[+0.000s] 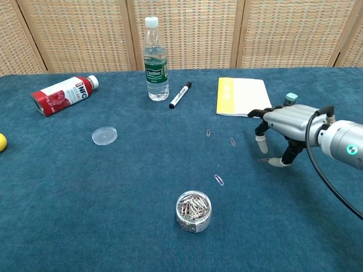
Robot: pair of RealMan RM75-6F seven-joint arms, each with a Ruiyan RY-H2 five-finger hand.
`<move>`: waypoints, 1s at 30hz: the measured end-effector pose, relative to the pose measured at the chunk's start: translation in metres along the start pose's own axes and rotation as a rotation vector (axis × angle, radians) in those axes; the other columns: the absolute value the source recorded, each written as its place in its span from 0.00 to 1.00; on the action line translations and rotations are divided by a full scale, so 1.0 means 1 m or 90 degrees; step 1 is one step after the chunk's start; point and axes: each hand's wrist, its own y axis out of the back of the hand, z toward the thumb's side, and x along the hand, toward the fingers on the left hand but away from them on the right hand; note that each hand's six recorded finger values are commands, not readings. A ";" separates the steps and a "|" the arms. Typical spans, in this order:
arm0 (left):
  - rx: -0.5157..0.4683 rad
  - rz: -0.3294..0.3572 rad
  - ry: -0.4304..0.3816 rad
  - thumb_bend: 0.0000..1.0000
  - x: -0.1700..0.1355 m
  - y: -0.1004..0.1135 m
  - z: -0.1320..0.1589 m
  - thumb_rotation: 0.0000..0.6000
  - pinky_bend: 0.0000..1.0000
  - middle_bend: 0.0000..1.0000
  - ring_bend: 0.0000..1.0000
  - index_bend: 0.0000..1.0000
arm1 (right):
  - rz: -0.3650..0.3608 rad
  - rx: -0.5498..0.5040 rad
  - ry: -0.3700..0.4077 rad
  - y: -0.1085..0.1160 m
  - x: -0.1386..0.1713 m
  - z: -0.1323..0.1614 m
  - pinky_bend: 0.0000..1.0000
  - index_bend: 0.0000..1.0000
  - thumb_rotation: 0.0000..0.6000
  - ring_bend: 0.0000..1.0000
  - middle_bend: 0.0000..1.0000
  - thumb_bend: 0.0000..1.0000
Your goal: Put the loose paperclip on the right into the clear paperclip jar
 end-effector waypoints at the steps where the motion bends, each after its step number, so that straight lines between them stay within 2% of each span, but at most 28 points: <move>1: 0.000 0.000 0.001 0.01 0.000 0.000 0.000 1.00 0.00 0.00 0.00 0.00 | 0.001 0.007 -0.001 0.000 -0.002 0.001 0.00 0.54 1.00 0.00 0.00 0.31; 14: 0.000 -0.004 0.004 0.01 0.003 -0.001 -0.002 1.00 0.00 0.00 0.00 0.00 | 0.023 0.012 -0.012 -0.007 -0.013 0.010 0.00 0.54 1.00 0.00 0.00 0.31; 30: -0.002 -0.005 0.004 0.01 0.003 -0.001 -0.003 1.00 0.00 0.00 0.00 0.00 | 0.055 0.025 -0.039 -0.015 -0.019 0.005 0.00 0.54 1.00 0.00 0.00 0.33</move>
